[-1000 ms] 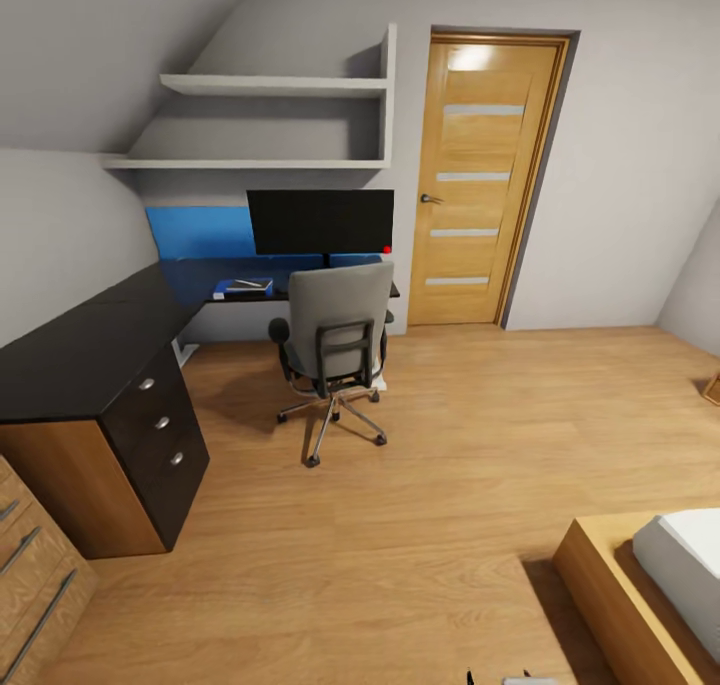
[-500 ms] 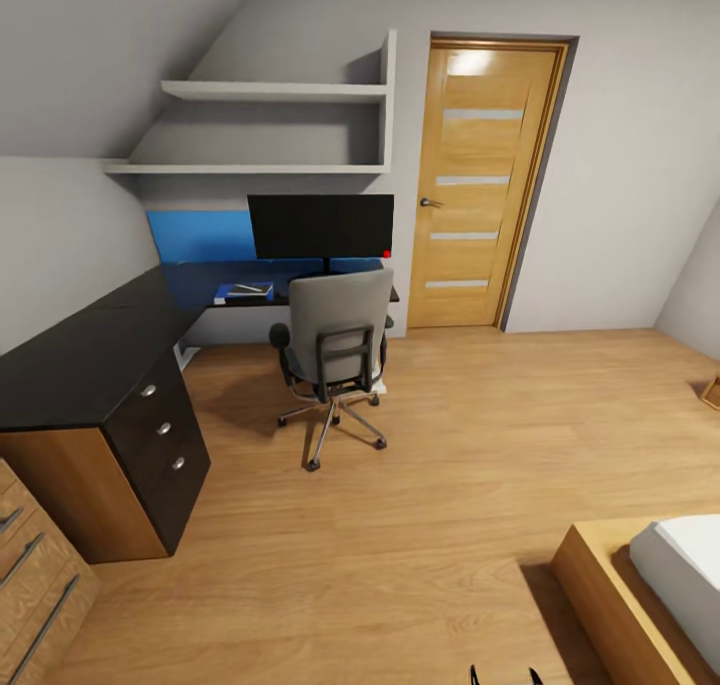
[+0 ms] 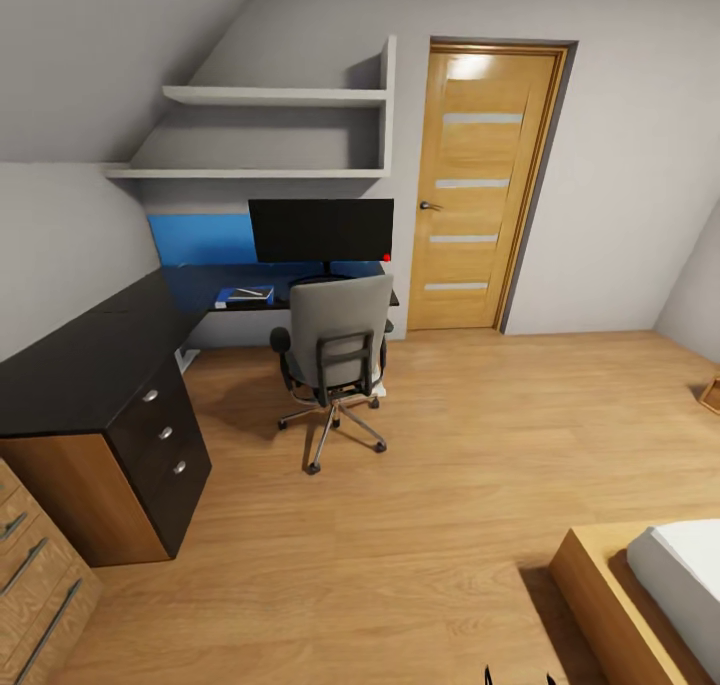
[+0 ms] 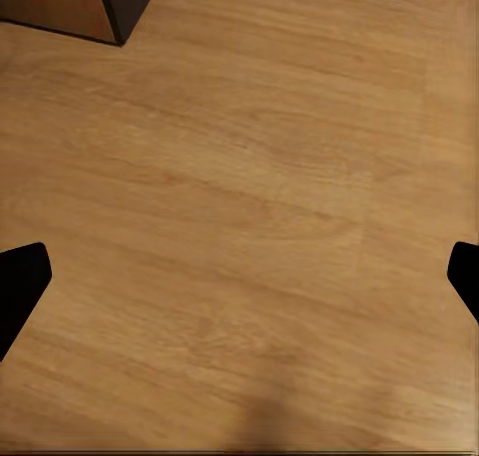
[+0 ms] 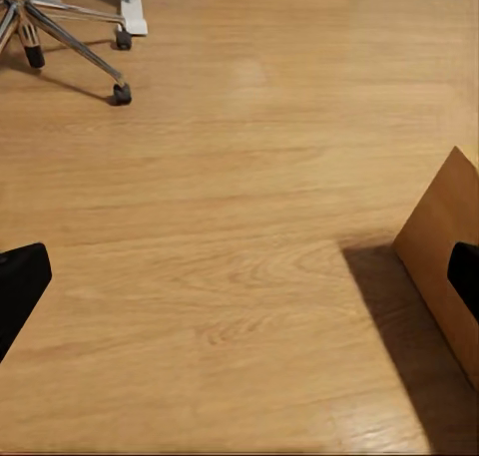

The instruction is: In the bedroom, organize the workspace by keeping the computer under the desk, ensuring the monitor is on the desk, placing the keyboard on the desk next to the monitor, placing the mouse on the desk next to the keyboard, moving the folder from the swivel chair onto the desk next to the mouse, stacking the notebook on top of the folder with the pen on top of the notebook, and positioning the swivel chair next to the desk.

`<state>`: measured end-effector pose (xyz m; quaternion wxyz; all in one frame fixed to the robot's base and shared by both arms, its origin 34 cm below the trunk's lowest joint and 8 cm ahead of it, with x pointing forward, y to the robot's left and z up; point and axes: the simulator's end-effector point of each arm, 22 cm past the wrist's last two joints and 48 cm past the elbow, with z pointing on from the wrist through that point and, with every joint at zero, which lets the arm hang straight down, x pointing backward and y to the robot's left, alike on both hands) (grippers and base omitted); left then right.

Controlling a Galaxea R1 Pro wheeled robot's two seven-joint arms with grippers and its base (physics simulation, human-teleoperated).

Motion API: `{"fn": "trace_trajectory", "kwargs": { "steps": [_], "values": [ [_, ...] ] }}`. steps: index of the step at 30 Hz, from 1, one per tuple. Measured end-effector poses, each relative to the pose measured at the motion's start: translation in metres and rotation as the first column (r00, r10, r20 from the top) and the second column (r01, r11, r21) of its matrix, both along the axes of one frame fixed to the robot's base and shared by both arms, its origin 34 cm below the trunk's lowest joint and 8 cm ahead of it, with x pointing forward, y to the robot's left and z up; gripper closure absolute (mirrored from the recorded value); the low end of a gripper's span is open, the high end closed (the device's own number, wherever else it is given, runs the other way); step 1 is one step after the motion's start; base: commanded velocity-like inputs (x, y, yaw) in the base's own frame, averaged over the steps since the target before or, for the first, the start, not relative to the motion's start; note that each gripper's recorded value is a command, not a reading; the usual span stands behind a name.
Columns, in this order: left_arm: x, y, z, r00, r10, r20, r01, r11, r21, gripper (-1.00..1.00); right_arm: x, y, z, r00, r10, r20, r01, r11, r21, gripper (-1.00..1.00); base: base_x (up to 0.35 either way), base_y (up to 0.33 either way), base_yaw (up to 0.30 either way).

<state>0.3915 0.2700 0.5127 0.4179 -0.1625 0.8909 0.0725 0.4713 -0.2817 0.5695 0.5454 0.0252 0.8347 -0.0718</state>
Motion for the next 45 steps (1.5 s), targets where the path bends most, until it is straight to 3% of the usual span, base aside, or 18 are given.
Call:
{"fn": "trace_trajectory", "kwargs": {
  "steps": [9, 13, 18, 22, 28, 45],
  "values": [
    [-0.02, -0.003, -0.016, 0.995, -0.008, -0.099, 0.006, 1.0, -0.019, -1.0, -0.007, -0.003, -0.014, 0.997, -0.003, -0.071, 0.002, 1.0, -0.007, -1.0, 0.0, 0.0, 0.0],
    [-0.025, -0.003, -0.022, 0.991, -0.012, -0.131, 0.009, 1.0, -0.025, -1.0, -0.008, -0.03, -0.014, 0.996, -0.01, -0.083, 0.006, 0.999, -0.045, -1.0, 0.0, 0.0, 0.0],
    [-0.027, -0.004, -0.023, 0.99, -0.015, -0.141, 0.011, 1.0, -0.027, -1.0, -0.009, -0.042, -0.015, 0.996, -0.006, -0.092, 0.0, 0.998, -0.065, -1.0, 0.0, 0.0, 0.0],
    [-0.027, -0.004, -0.023, 0.99, -0.015, -0.143, 0.011, 1.0, -0.028, -1.0, -0.019, -0.034, -0.028, 0.987, -0.009, -0.158, 0.0, 0.998, -0.056, -1.0, 0.0, 0.0, 0.0],
    [-0.027, -0.003, -0.024, 0.989, -0.015, -0.144, 0.011, 1.0, -0.028, -1.0, -0.037, -0.027, -0.052, 0.959, -0.013, -0.283, -0.001, 0.999, -0.05, -1.0, 0.0, 0.0, 0.0],
    [-0.028, -0.003, -0.024, 0.989, -0.011, -0.147, 0.007, 1.0, -0.027, -1.0, -0.042, -0.025, -0.057, 0.949, -0.013, -0.314, -0.002, 0.999, -0.049, -1.0, 0.0, 0.0, 0.0]
  ]
}}
